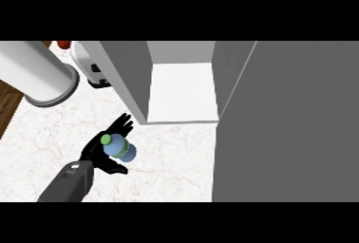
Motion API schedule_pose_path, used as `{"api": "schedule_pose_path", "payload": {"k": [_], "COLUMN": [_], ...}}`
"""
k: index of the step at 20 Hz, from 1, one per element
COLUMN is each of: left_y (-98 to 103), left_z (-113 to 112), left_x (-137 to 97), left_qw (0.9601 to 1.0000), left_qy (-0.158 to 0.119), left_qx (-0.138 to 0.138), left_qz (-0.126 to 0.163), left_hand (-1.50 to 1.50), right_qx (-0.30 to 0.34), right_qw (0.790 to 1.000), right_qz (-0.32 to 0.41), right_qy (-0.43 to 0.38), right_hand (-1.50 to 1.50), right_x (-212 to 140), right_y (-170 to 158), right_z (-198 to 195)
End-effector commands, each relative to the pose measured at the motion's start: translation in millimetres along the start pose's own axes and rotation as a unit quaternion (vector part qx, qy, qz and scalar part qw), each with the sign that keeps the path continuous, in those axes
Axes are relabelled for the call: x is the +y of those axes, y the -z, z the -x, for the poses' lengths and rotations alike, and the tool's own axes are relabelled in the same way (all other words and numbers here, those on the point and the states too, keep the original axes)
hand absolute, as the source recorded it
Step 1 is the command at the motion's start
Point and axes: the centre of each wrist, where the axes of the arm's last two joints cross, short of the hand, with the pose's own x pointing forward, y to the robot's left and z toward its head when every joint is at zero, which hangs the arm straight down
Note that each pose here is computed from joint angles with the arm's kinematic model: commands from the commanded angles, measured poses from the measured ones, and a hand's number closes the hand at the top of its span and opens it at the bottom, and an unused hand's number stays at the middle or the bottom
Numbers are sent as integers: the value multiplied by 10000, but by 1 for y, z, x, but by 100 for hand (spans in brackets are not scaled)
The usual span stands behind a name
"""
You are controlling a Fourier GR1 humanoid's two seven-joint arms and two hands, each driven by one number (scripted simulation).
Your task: Pick up the bottled water, place it into the cabinet and close the cabinet
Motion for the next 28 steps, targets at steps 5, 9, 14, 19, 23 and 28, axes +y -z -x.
{"api": "schedule_pose_path", "payload": {"k": [5,9,14,19,23,28], "left_y": [14,10,21,23,26,7], "left_z": [16,16,6,18,30,4], "left_x": [-24,-22,-25,-38,-51,-13], "left_qw": [9937,9926,9901,9882,9902,9919], "left_qy": [-708,-742,-495,-817,-727,-645], "left_qx": [-147,-210,-187,-288,-281,-1049], "left_qz": [850,943,1301,1264,1160,309], "left_hand": [-150,-150,150,150,150,150], "right_qx": [77,86,28,-28,54,101], "right_qw": [10000,9999,10000,9999,10000,9999], "right_qz": [19,-16,20,137,-17,52], "right_qy": [14,80,22,66,82,-17], "right_hand": [-150,-150,-150,-150,-150,-150], "right_x": [-5,-10,-6,-3,-3,-1], "right_y": [6,-4,11,8,5,0], "right_z": [11,-2,8,3,20,10]}}
